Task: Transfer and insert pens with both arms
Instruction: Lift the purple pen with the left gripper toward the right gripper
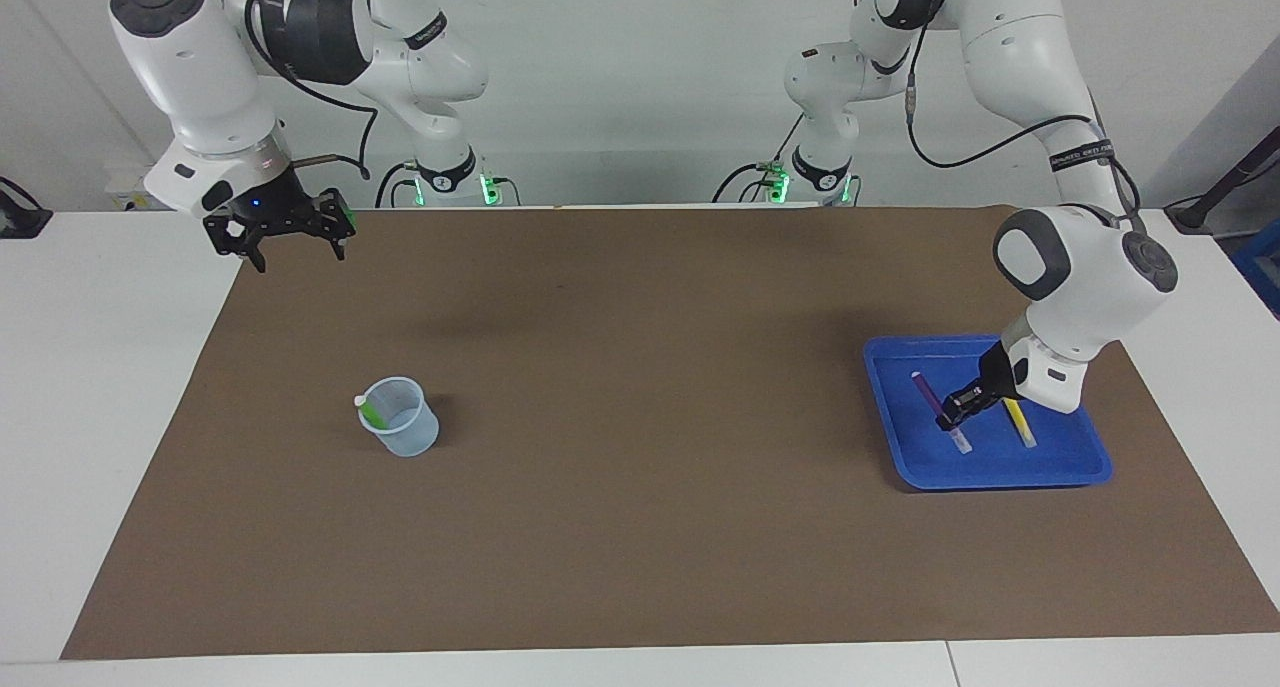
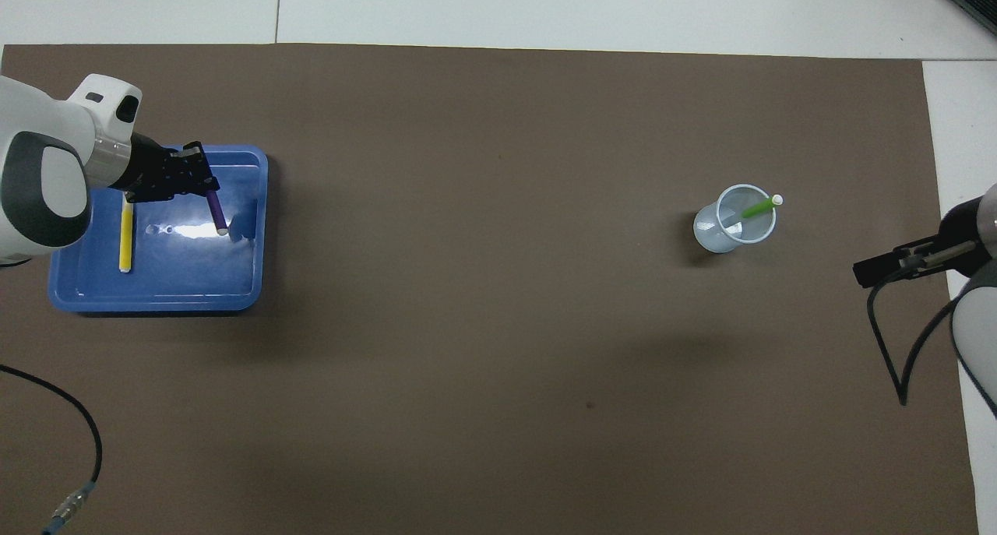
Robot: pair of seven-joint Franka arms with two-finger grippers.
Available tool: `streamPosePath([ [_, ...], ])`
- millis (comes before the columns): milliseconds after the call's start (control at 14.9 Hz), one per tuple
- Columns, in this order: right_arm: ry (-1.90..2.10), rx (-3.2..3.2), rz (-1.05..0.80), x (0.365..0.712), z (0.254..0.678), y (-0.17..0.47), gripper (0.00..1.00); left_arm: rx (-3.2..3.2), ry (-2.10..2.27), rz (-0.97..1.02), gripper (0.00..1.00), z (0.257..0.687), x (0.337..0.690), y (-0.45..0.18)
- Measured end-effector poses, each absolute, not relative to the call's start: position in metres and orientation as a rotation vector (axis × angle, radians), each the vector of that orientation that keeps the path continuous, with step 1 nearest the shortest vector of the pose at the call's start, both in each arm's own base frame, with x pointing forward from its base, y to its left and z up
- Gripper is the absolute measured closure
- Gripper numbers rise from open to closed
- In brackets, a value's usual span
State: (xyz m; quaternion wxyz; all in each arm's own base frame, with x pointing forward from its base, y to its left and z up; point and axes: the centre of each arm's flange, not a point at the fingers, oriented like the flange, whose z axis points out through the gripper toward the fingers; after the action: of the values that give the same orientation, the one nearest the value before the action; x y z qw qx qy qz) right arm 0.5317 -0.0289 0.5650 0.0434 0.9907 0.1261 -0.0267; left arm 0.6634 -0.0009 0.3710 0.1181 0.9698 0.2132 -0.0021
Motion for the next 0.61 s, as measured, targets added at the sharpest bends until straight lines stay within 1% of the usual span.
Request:
streamPosePath([
  [336, 0.361, 3.080, -0.075, 0.531, 0.564, -0.029, 0.00, 2.565, 1.165, -0.108, 0.83, 0.387, 0.663, -0.039],
  [605, 0.301, 3.216, -0.045, 0.531, 0.564, -0.032, 0.00, 2.405, 1.483, -0.205, 0.83, 0.406, 0.649, -0.110],
])
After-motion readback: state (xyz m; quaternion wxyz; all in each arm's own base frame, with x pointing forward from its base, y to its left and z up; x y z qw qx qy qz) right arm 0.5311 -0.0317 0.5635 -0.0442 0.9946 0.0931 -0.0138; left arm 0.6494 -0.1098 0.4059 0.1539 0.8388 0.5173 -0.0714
